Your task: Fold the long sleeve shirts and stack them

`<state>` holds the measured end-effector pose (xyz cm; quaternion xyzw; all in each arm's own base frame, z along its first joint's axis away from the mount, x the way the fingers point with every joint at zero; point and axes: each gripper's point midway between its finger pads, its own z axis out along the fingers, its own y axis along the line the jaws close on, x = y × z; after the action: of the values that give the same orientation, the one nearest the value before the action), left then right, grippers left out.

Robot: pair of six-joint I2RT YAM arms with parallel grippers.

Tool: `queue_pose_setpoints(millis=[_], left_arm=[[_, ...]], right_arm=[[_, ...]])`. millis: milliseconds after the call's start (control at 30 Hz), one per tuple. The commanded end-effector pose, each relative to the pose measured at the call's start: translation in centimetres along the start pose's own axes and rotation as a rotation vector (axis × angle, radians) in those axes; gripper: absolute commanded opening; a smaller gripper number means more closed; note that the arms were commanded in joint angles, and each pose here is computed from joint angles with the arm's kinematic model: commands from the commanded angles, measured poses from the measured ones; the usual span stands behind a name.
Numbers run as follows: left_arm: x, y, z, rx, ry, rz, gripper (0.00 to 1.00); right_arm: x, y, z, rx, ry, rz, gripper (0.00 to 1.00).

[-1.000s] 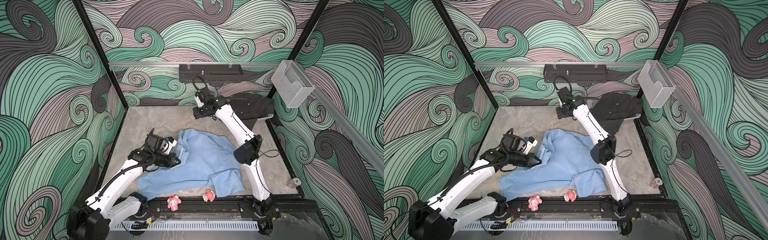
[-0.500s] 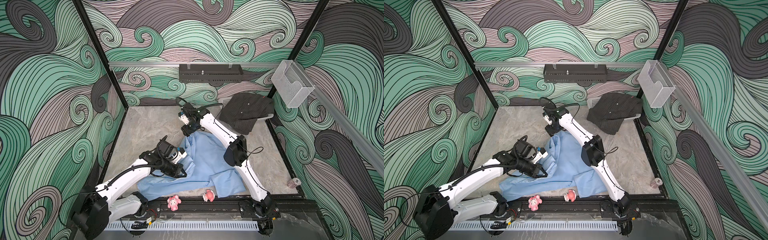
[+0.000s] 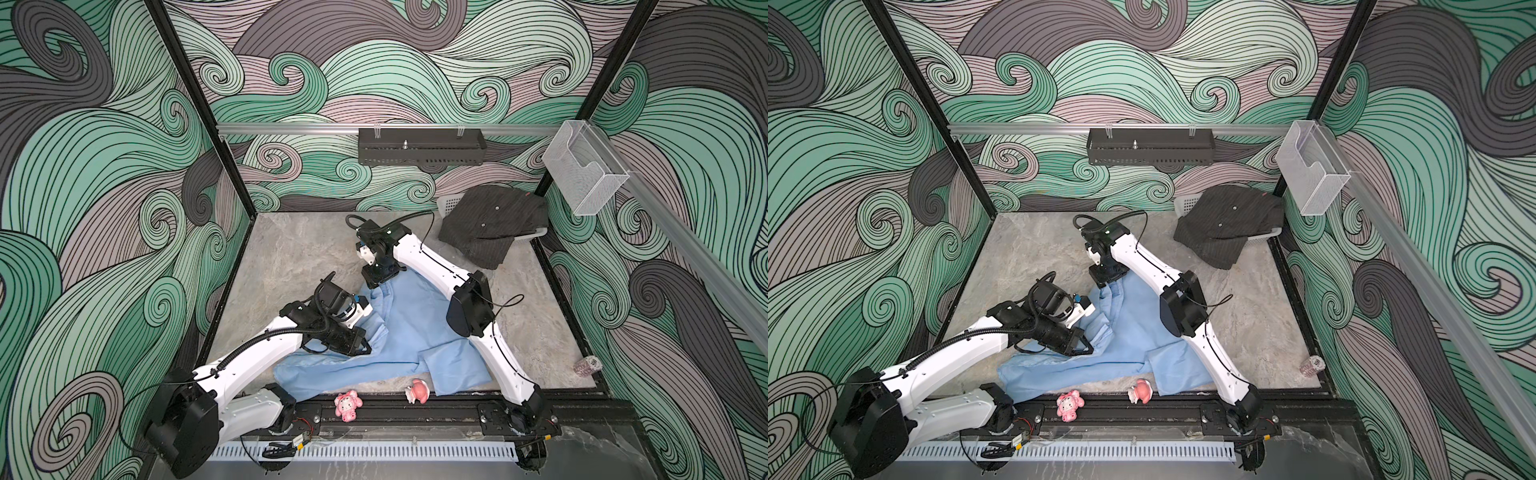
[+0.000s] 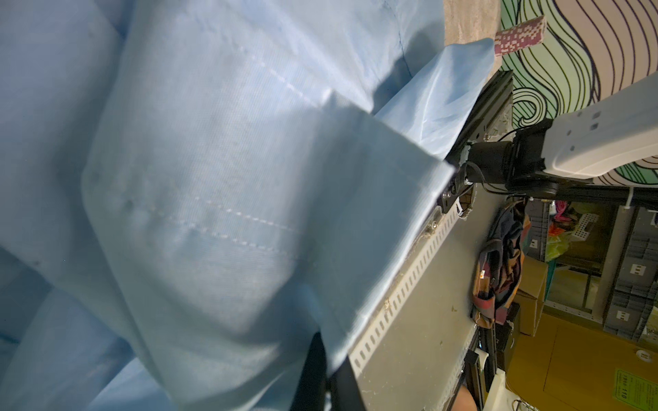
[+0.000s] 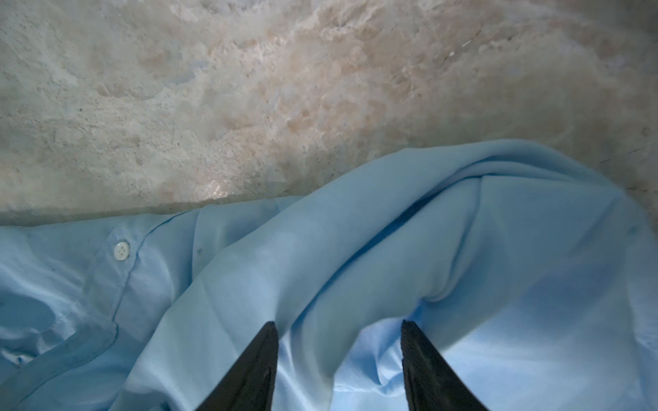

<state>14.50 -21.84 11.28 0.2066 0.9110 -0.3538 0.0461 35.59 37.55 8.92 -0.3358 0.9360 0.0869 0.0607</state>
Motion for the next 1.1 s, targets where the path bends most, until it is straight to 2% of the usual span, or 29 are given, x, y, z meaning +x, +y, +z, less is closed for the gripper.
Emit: queue_pose_setpoints(millis=[0, 67, 133, 167, 267, 300, 367, 433, 633, 733, 833, 900, 1000, 1067], left_arm=[[-0.8, -0.4, -1.0, -0.027, -0.024, 0.032, 0.04], [-0.9, -0.3, -1.0, -0.036, -0.029, 0.029, 0.1], [-1.0, -0.1, -1.1, -0.051, -0.035, 0.026, 0.15], [-1.0, 0.1, -1.2, -0.064, -0.039, 0.022, 0.19], [-1.4, 0.6, -1.9, -0.116, -0.066, 0.015, 0.45], [-1.6, 0.9, -2.2, -0.142, -0.083, 0.012, 0.52], [-2.1, 1.5, -3.3, -0.2, -0.13, 0.002, 0.61], [-2.8, 1.9, -4.6, -0.244, -0.189, -0.002, 0.64], [-4.9, 3.3, -8.3, -0.283, -0.403, -0.073, 0.66], [-5.5, 3.9, -9.4, -0.284, -0.451, -0.115, 0.66], [-6.0, 4.4, -10.1, -0.286, -0.463, -0.154, 0.66], [-6.6, 4.5, -10.6, -0.285, -0.48, -0.169, 0.66], [-7.6, 4.4, -11.0, -0.276, -0.504, -0.175, 0.66], [-8.1, 4.2, -11.0, -0.266, -0.506, -0.175, 0.65]], right_arm=[[0.5, 0.8, -2.5, -0.032, -0.014, 0.052, 0.57], [0.6, 1.0, -2.7, -0.045, -0.015, 0.058, 0.57], [0.8, 1.3, -2.7, -0.058, -0.008, 0.067, 0.49], [0.8, 1.3, -2.6, -0.065, -0.005, 0.069, 0.42], [0.8, 1.7, -2.6, -0.092, 0.0, 0.076, 0.03], [0.7, 1.9, -3.0, -0.102, -0.01, 0.078, 0.0], [-0.2, 2.1, -4.6, -0.12, -0.057, 0.082, 0.0], [-1.1, 2.0, -6.8, -0.136, -0.114, 0.094, 0.0], [-3.6, 0.7, -14.6, -0.261, -0.33, 0.215, 0.0], [-4.8, -1.2, -18.0, -0.336, -0.469, 0.315, 0.0], [-5.7, -4.6, -20.7, -0.422, -0.624, 0.473, 0.0], [-6.0, -8.3, -21.6, -0.469, -0.726, 0.625, 0.0], [-6.4, -13.7, -21.1, -0.524, -0.858, 0.842, 0.0], [-7.1, -16.0, -20.3, -0.567, -0.905, 0.935, 0.0]])
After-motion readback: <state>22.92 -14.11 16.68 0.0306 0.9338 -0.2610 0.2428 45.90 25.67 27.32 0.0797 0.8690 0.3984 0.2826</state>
